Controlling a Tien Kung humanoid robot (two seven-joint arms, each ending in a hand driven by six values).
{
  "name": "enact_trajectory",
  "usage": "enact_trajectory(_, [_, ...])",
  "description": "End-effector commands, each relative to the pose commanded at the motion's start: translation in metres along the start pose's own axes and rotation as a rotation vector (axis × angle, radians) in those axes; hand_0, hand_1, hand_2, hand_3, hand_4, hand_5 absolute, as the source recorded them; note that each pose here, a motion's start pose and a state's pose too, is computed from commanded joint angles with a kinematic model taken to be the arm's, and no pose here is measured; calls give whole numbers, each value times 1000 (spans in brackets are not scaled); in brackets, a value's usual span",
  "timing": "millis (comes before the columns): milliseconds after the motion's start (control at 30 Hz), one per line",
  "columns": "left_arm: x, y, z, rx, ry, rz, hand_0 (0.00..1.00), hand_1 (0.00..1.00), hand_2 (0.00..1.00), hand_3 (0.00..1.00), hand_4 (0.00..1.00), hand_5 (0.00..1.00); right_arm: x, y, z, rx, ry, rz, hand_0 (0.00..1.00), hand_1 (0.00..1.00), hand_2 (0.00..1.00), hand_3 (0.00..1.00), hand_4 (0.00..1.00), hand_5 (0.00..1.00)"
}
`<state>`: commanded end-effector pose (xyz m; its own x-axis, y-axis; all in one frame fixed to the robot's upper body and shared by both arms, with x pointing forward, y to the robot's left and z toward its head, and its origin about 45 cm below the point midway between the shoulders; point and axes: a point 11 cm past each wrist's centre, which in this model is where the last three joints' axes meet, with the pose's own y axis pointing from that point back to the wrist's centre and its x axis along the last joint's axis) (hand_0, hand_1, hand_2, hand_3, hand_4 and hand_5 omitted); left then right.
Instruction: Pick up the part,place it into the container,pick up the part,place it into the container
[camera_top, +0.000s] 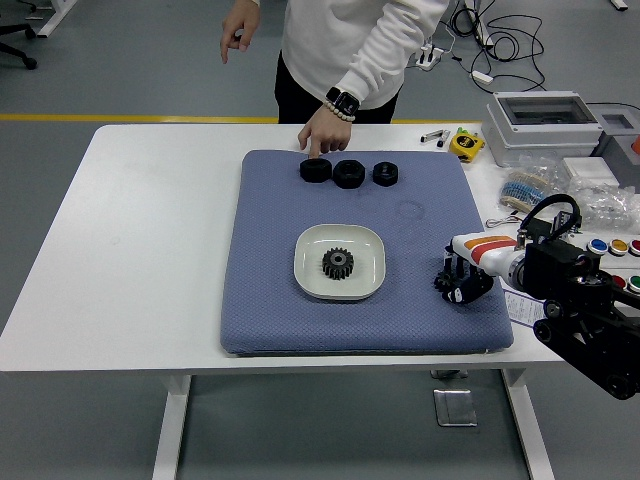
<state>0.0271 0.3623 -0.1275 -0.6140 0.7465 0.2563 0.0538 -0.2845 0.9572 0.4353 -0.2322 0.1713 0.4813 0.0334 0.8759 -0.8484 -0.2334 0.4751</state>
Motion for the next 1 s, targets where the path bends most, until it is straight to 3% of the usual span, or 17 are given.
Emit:
enact_trajectory(367, [0, 0, 0, 0, -9, 3, 603, 635, 785, 695, 692, 617, -2, 0, -1, 2, -6, -3, 131, 250, 349, 476, 675, 182])
enact_trajectory(400, [0, 0, 0, 0, -9, 3, 602, 635, 784, 694, 692, 619, -2, 0, -1, 3, -10, -4, 100, 205, 323, 459, 658, 195])
enact_trajectory(567, [1, 0, 0, 2, -15, 6, 602, 635, 784, 694, 692, 619, -5, -1, 0, -2, -21, -18, 100, 205, 323, 459, 658, 195])
enact_trajectory(600, [1, 0, -1, 2, -16, 6, 601, 632, 781, 692, 691, 619, -5, -1, 0, -3, -21, -18, 37, 118, 245, 448, 612, 216])
enact_trajectory(1000, [3, 0, -2, 3, -30, 11, 599, 632, 781, 691, 690, 621, -3, 1, -3, 18, -41, 10, 5, 72, 217, 439, 568, 235])
